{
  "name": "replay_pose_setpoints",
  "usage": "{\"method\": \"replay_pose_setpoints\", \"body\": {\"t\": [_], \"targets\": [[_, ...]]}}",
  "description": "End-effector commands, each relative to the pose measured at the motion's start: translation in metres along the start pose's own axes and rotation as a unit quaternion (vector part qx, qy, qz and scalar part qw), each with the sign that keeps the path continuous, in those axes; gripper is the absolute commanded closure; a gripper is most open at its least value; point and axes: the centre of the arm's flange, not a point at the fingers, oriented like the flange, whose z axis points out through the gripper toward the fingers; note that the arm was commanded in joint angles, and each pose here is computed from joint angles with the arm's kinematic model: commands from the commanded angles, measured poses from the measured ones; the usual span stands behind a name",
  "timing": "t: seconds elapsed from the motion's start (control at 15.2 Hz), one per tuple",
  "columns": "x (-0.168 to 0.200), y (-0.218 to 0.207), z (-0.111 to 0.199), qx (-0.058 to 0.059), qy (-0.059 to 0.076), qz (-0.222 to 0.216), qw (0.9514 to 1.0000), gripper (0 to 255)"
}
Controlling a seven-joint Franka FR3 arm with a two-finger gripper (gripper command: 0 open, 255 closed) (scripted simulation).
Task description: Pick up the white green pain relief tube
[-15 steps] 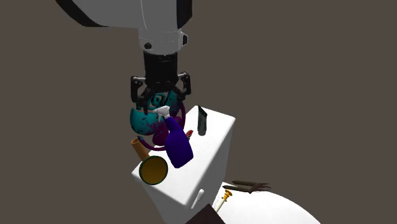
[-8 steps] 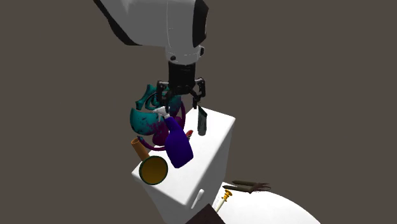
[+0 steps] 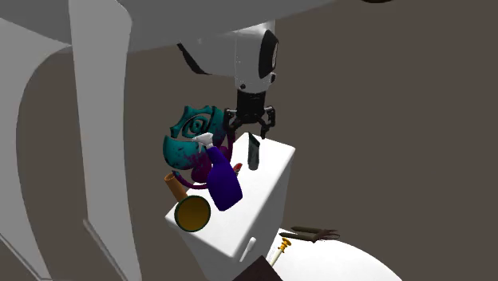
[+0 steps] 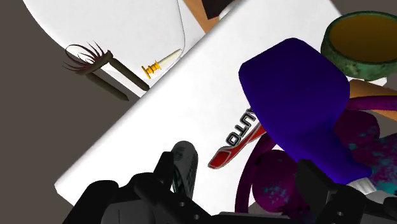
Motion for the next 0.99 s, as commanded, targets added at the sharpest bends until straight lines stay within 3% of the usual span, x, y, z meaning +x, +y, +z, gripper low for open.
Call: {"method": "replay_pose_setpoints", "body": {"t": [0.0, 0.2, 0.79, 0.86, 0.92], "targets": [[0.014, 0.02, 0.01, -0.002, 0.0, 0.012, 0.9999, 0], [0.029, 0.045, 0.024, -0.004, -0.001, 0.026, 0.9997, 0], [0.031, 0.048, 0.064, -0.004, -0.001, 0.026, 0.9997, 0], [0.031, 0.047, 0.064, -0.004, -0.001, 0.026, 0.9997, 255], [0.031, 0.048, 0.064, -0.004, -0.001, 0.026, 0.9997, 255]]}}
